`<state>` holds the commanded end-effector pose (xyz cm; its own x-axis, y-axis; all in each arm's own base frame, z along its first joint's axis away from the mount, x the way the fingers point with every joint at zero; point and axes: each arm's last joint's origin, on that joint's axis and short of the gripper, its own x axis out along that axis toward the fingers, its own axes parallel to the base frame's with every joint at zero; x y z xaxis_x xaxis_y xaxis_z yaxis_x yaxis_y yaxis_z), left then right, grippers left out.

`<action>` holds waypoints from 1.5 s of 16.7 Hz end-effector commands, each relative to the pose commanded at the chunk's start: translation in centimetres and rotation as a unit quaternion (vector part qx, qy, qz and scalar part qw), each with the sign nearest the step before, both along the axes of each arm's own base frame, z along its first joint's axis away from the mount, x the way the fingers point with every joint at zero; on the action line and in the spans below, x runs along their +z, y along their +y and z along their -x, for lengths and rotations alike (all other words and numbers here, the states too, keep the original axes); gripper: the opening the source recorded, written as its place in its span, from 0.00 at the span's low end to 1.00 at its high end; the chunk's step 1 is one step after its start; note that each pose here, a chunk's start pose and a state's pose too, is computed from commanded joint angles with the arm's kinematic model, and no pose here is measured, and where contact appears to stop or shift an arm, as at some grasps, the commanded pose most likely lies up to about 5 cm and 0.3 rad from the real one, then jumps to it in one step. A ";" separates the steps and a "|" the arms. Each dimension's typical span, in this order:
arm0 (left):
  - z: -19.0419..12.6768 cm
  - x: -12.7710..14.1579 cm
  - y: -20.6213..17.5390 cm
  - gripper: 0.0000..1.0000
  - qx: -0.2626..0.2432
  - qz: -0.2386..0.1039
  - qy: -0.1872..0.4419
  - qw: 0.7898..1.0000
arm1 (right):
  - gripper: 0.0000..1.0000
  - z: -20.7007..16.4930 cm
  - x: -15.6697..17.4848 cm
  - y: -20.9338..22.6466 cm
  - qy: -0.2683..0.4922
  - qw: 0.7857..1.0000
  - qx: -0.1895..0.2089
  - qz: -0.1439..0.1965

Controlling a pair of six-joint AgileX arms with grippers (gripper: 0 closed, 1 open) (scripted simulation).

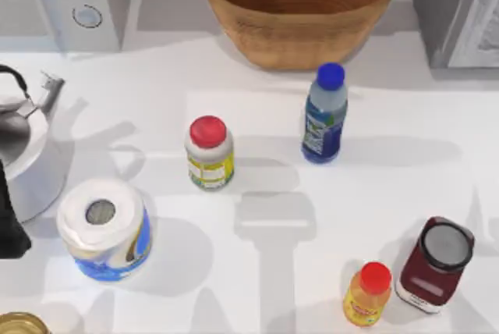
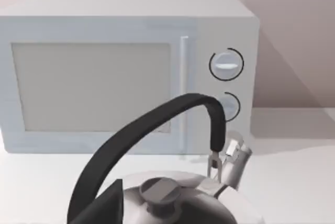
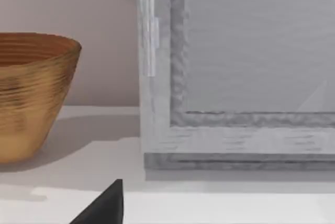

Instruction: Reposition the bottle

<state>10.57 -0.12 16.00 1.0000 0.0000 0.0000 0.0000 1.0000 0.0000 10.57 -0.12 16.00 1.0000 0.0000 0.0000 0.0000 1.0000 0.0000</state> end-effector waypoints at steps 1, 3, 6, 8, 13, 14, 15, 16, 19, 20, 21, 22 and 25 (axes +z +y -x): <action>0.0 0.0 0.0 1.00 0.000 0.000 0.000 1.000 | 1.00 0.0 0.0 0.0 0.000 1.000 0.000 0.000; 0.0 0.0 0.0 1.00 0.000 0.000 0.000 1.000 | 1.00 -0.1 0.0 0.0 0.001 1.000 0.003 0.001; 0.0 0.0 0.0 1.00 0.000 0.000 0.000 1.000 | 1.00 -0.6 0.4 0.4 0.006 0.999 0.032 0.008; 0.0 0.0 0.0 1.00 0.000 0.000 0.000 1.000 | 1.00 -1.3 0.7 0.8 0.014 0.998 0.062 0.015; 0.0 0.0 0.0 1.00 0.000 0.000 0.000 1.000 | 1.00 -5.0 1.2 2.3 0.058 0.987 0.150 0.028; 0.0 0.0 0.0 1.00 0.000 0.000 0.000 1.000 | 1.00 -6.1 1.0 2.7 0.068 0.983 0.168 0.030; 0.0 0.0 0.0 1.00 0.000 0.000 0.000 1.000 | 1.00 -7.2 0.8 3.2 0.076 0.979 0.188 0.031; 0.0 0.0 0.0 1.00 0.000 0.000 0.000 1.000 | 1.00 -8.4 0.5 3.7 0.082 0.974 0.208 0.032; 0.0 0.0 0.0 1.00 0.000 0.000 0.000 1.000 | 1.00 -11.8 -1.2 5.4 0.092 0.959 0.266 0.036; 0.0 0.0 0.0 1.00 0.000 0.000 0.000 1.000 | 1.00 -12.7 -2.0 6.0 0.093 0.953 0.284 0.037; 0.0 0.0 0.0 1.00 0.000 0.000 0.000 1.000 | 1.00 -13.6 -2.8 6.6 0.094 0.948 0.301 0.038; 0.0 0.0 0.0 1.00 0.000 0.000 0.000 1.000 | 1.00 -14.3 -3.7 7.1 0.095 0.943 0.316 0.039; 0.0 0.0 0.0 1.00 0.000 0.000 0.000 1.000 | 1.00 -15.8 -6.1 8.3 0.094 0.931 0.351 0.042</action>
<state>10.57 -0.12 16.00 1.0000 0.0000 0.0000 0.0000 1.0000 0.0000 26.37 8.20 9.94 0.7362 0.6450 -0.2046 -0.6609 0.7503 -0.0127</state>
